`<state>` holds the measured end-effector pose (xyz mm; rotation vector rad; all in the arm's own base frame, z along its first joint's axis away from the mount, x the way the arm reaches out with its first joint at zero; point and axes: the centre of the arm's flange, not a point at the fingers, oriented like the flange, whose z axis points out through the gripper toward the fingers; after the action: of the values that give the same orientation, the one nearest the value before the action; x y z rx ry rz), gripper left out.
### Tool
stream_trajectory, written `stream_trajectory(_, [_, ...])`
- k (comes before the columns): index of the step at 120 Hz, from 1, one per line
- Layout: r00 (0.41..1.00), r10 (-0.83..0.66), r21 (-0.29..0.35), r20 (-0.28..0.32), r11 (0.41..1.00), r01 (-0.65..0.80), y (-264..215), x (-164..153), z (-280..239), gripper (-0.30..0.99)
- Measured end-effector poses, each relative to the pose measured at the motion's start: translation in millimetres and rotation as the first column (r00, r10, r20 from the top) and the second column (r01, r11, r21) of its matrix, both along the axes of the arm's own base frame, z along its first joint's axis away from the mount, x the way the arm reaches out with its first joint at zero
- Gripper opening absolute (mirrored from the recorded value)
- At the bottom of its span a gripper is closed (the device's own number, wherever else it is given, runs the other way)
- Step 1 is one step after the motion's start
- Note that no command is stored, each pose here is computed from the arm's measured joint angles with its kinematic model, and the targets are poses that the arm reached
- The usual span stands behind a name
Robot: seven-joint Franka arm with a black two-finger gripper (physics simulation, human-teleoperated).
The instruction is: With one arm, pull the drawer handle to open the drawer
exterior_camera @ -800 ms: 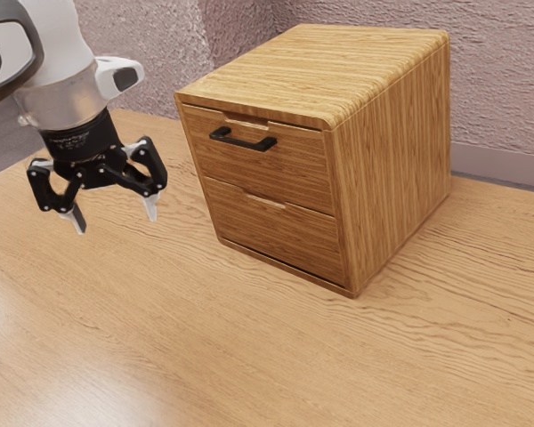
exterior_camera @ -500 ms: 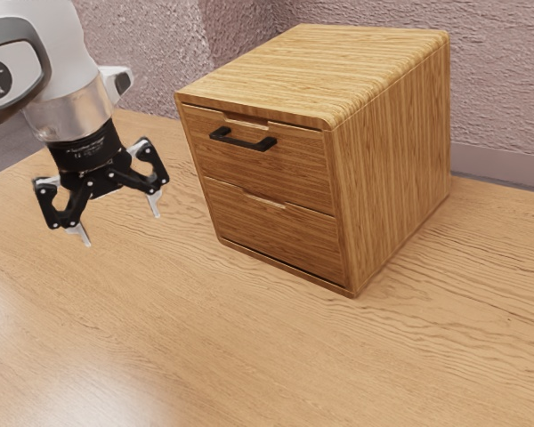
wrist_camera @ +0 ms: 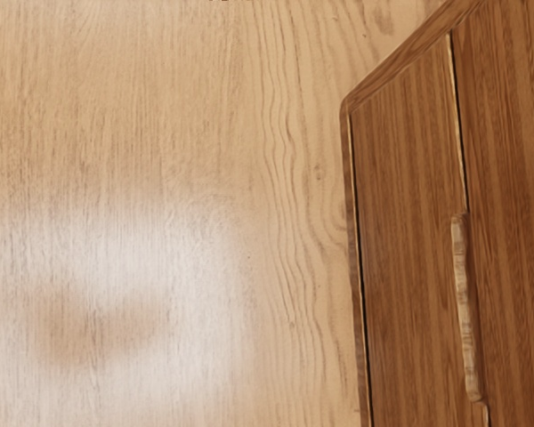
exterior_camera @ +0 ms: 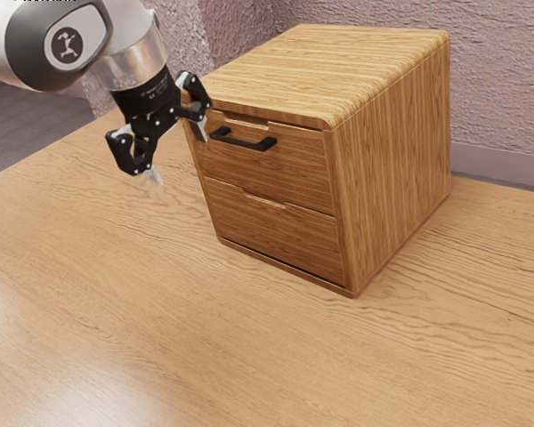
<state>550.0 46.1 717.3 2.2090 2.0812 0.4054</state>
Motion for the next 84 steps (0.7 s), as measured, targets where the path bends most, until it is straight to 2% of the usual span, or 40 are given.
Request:
stream_trajectory(28, [0.995,0.066,-0.029,0.079,0.998,-0.063,7.3,32.9,-3.6,0.69])
stream_trajectory(64, [0.988,0.107,-0.051,0.113,0.993,-0.102,1.6,42.0,-5.5,0.69])
stream_trajectory(84, [0.984,0.134,-0.067,0.119,0.99,-0.126,8.7,58.5,-12.8,0.69])
